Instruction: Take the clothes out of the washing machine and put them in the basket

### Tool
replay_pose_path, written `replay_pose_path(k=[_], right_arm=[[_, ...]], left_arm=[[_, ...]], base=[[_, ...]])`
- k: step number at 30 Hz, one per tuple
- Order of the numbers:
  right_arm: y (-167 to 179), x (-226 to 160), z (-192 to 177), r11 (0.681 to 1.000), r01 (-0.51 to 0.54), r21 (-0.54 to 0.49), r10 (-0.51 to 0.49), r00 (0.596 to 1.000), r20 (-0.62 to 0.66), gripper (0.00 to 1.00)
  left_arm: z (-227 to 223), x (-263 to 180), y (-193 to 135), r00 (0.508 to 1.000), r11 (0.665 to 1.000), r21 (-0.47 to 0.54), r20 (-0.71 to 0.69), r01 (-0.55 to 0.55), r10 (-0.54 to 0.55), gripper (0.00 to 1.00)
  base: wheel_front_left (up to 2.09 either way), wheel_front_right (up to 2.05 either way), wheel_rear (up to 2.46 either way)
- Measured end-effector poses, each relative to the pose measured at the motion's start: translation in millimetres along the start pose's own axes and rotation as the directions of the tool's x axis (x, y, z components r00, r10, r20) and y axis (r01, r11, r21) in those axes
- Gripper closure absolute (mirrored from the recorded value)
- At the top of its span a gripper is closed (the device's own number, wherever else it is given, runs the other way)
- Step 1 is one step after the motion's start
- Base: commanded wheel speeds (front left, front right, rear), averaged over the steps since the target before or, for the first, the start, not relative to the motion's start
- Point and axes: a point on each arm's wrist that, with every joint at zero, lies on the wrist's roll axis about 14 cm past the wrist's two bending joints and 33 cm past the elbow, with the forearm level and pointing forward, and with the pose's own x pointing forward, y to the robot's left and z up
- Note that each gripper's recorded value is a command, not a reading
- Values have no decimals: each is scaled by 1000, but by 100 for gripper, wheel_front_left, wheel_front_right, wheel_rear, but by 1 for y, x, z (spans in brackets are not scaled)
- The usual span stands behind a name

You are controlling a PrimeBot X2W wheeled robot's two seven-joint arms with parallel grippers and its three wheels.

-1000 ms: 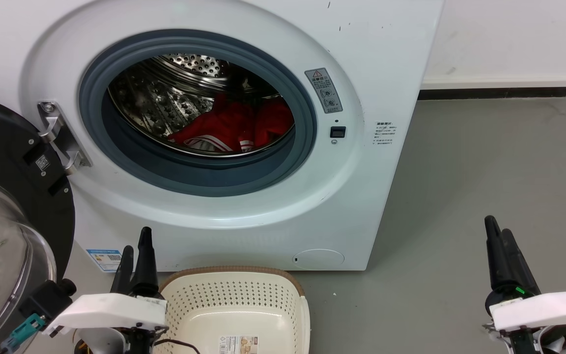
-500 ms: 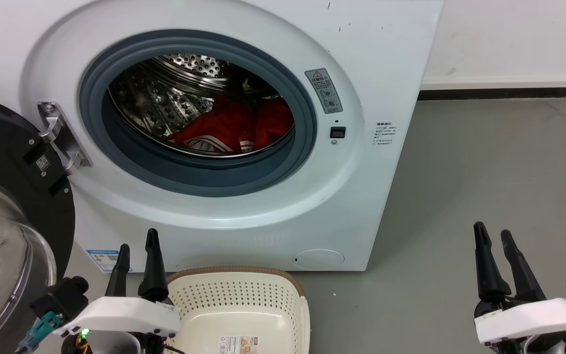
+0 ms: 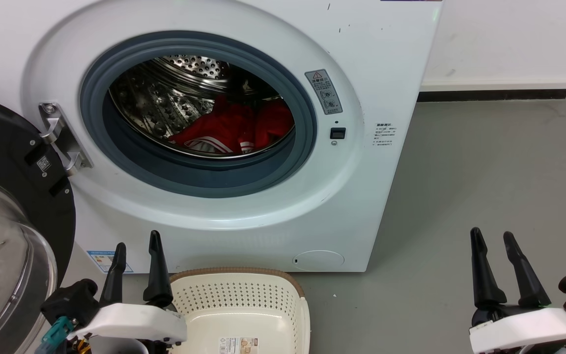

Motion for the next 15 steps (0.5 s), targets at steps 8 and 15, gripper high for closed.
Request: replay_pose_path(k=[8,15], right_arm=[[3,-2,2,996,-16,-85,17,1000,9,0],[9,-3,7,987,-37,-155,43,999,31,0]], left_arm=[[3,-3,-3,1000,996,84,25,12,-14,0],[6,-5,-4,999,989,148,48,15,-22,0]], base=[[0,0,0],[0,0,0]])
